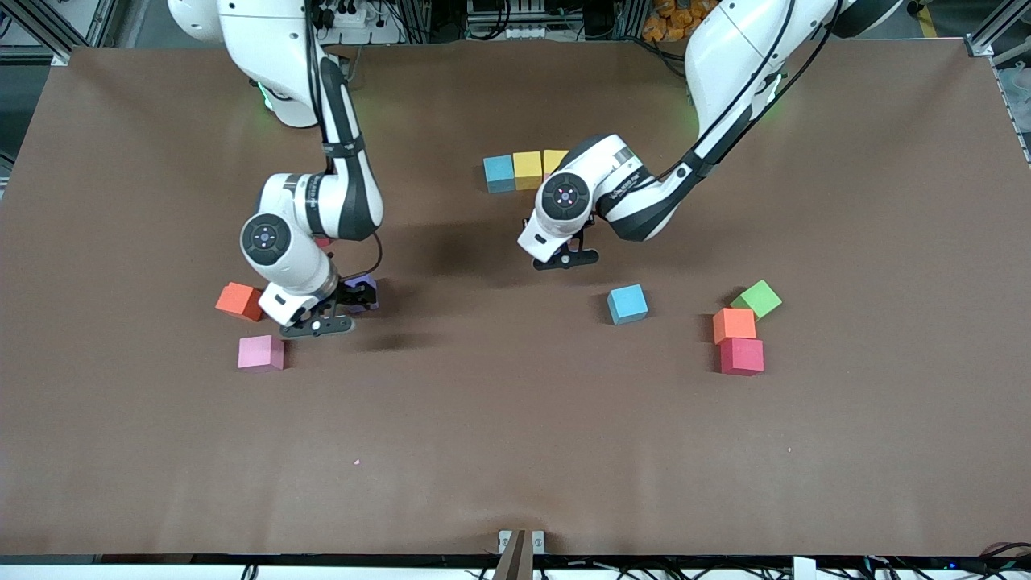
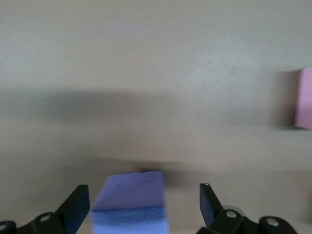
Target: Form number 2 with 11 blocks
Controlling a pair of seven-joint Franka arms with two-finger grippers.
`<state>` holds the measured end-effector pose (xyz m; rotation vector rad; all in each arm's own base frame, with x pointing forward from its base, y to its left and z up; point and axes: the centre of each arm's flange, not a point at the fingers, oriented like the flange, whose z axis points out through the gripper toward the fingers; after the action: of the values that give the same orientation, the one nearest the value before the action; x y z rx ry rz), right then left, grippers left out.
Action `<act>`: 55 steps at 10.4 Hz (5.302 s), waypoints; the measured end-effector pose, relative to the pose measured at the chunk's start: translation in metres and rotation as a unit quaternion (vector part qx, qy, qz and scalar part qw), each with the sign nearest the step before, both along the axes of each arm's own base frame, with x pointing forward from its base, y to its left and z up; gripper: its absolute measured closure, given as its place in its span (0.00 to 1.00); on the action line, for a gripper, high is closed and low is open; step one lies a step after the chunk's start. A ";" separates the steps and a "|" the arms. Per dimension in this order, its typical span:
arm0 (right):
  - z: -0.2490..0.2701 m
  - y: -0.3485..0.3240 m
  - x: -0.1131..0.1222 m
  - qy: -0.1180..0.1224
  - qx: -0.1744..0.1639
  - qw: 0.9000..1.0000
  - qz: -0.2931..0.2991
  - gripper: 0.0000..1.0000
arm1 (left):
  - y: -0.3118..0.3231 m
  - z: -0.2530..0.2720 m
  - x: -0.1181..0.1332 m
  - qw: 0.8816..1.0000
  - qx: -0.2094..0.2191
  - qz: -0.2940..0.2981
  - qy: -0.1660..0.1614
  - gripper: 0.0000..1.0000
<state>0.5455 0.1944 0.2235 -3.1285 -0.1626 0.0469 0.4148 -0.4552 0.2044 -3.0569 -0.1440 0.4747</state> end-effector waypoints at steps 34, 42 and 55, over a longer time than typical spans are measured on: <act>0.019 0.072 -0.047 0.000 0.058 0.857 0.512 0.45 | -0.003 -0.010 -0.016 0.999 0.029 -0.030 -0.005 0.14; 0.056 0.141 -0.050 -0.023 0.007 0.792 0.610 0.45 | 0.033 0.078 0.067 0.997 0.047 0.044 -0.038 0.00; 0.032 0.328 -0.136 0.013 0.003 0.739 0.673 0.45 | 0.138 0.050 0.178 0.994 0.044 0.093 -0.041 0.00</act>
<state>0.4099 0.5228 0.2559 -2.2143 -2.2374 0.0852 0.5926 -0.3169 0.2544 -2.9909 -0.4450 0.3412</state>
